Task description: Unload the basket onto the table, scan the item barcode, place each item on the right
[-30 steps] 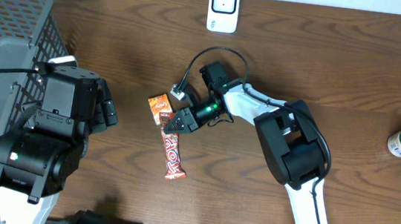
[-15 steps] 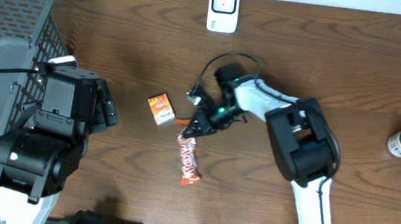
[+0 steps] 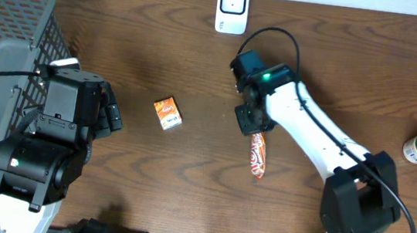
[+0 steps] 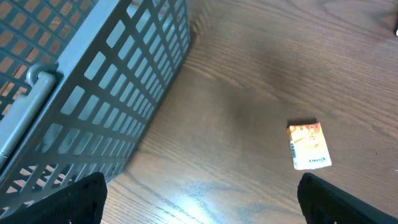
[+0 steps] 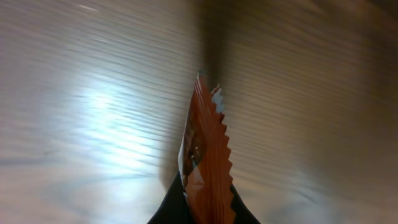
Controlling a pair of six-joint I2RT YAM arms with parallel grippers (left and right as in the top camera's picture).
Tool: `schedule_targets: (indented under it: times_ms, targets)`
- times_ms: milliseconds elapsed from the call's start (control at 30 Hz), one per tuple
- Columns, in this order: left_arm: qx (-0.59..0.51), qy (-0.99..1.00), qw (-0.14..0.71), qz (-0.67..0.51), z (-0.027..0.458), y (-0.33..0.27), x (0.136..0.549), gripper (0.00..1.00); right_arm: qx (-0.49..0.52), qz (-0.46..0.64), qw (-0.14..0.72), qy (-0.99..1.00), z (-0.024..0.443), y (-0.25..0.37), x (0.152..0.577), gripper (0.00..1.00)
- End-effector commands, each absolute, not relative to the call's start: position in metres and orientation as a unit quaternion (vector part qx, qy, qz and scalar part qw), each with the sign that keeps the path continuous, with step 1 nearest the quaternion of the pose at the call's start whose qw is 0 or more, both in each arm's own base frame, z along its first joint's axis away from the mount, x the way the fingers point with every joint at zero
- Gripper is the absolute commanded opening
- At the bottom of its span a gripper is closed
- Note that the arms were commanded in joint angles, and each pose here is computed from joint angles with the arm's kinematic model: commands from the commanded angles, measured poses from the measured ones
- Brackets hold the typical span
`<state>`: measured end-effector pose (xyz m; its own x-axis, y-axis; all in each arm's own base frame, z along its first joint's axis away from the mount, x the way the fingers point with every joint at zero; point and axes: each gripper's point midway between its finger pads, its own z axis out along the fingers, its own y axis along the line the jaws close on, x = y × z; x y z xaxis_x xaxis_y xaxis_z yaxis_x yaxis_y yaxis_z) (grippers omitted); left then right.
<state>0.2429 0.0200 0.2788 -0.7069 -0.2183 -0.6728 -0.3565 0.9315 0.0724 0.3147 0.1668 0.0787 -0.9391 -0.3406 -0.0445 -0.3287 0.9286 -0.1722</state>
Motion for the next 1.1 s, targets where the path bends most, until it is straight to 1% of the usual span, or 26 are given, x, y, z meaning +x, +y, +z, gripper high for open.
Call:
schedule_targets:
  times_ms: [0,100,167,300,400,533,733,800,867,933,967,1067]
  targets:
    - [-0.162,0.917,0.353,0.097,0.282,0.02,0.243,0.98,-0.14,-0.181,0.08,0.97,0.088,0.149,0.322,0.01]
    - [-0.162,0.916,0.353,0.098,0.282,0.02,0.243,0.98,-0.136,-0.203,0.09,0.966,0.091,0.156,0.313,0.04]
    - [-0.162,0.917,0.353,0.097,0.282,0.02,0.243,0.98,-0.137,-0.202,0.096,0.965,0.091,0.165,0.308,0.09]
    - [-0.162,0.916,0.353,0.097,0.282,0.02,0.243,0.98,-0.117,-0.193,0.112,0.968,0.087,0.182,0.303,0.12]
    - [-0.162,0.916,0.353,0.098,0.282,0.02,0.243,0.98,-0.11,-0.194,0.112,0.968,0.077,0.189,0.303,0.1]
    - [-0.161,0.916,0.353,0.098,0.282,0.02,0.243,0.98,-0.112,-0.218,0.098,0.965,0.055,0.189,0.303,0.04]
    - [-0.162,0.917,0.353,0.098,0.282,0.02,0.243,0.98,-0.14,-0.224,0.062,0.962,0.026,0.202,0.286,0.04]
    - [-0.162,0.916,0.353,0.098,0.282,0.02,0.243,0.98,-0.147,-0.211,0.059,0.965,0.023,0.212,0.281,0.06]
    - [-0.162,0.916,0.353,0.098,0.282,0.02,0.243,0.98,-0.154,-0.192,0.06,0.967,0.021,0.225,0.276,0.14]
    - [-0.162,0.916,0.353,0.098,0.282,0.02,0.243,0.98,-0.16,-0.175,0.06,0.97,0.018,0.236,0.271,0.3]
    - [-0.161,0.916,0.353,0.098,0.282,0.02,0.243,0.98,-0.162,-0.166,0.058,0.971,0.017,0.241,0.269,0.37]
    - [-0.162,0.916,0.353,0.098,0.282,0.02,0.243,0.98,-0.167,-0.143,0.046,0.974,0.014,0.252,0.26,0.5]
